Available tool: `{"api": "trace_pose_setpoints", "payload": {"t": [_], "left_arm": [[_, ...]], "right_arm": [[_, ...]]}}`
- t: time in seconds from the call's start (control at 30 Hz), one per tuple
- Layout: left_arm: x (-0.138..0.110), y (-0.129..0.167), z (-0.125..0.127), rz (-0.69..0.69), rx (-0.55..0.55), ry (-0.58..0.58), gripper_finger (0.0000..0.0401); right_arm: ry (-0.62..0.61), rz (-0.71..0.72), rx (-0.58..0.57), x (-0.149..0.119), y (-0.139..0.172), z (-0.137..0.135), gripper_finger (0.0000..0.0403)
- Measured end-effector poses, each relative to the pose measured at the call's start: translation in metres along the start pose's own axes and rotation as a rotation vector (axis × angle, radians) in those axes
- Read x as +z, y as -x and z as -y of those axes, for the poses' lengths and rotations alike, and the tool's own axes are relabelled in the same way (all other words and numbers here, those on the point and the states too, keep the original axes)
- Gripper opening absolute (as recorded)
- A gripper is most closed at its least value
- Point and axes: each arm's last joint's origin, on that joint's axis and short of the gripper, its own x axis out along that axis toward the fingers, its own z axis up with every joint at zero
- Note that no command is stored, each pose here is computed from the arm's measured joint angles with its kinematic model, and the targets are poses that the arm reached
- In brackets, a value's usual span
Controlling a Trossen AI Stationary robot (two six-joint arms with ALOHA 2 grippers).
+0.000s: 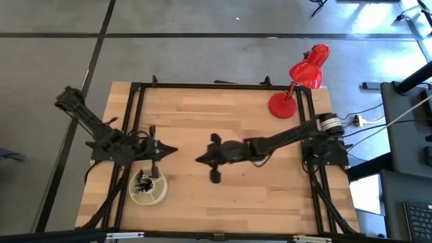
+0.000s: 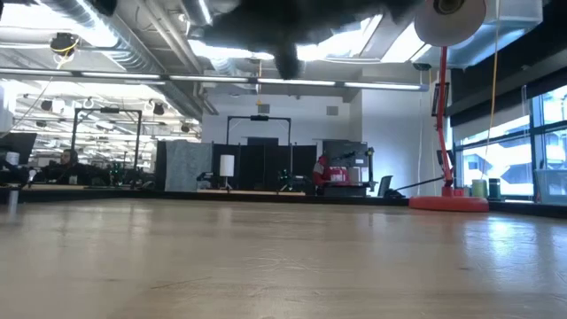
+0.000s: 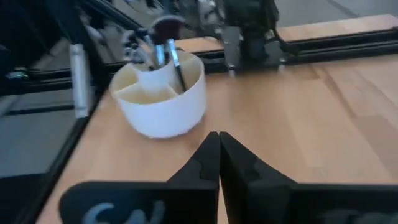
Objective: Put items in baskets/containers
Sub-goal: Return to Home Position
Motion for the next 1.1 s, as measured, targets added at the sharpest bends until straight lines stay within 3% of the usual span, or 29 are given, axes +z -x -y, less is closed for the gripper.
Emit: {"api": "trace_pose_setpoints", "payload": {"t": [0.13,0.27,0.5,0.63,0.83,1.1], "left_arm": [[0.004,-0.017,0.003,0.015,-0.027,0.001,0.0002],[0.006,-0.043,0.007,0.042,-0.106,-0.042,0.0005],[-0.002,-0.081,-0.014,0.073,-0.164,-0.018,0.0002],[0.0,-0.079,-0.033,0.105,-0.185,-0.021,0.0006],[0.0,-0.058,-0.057,0.188,-0.133,-0.069,0.0007],[-0.02,-0.035,-0.085,0.255,-0.084,-0.068,0.0008]], "right_arm": [[-0.022,0.089,0.089,-0.022,0.026,0.011,0.0001],[0.021,0.121,0.099,-0.038,0.047,0.017,0.0001],[0.126,0.183,0.077,-0.033,0.088,0.029,0.0005],[0.158,0.27,0.074,-0.034,0.119,0.039,0.0006],[0.132,0.428,0.09,-0.046,0.157,0.064,0.0005],[0.09,0.368,0.049,-0.07,0.165,0.083,0.0003]]}}
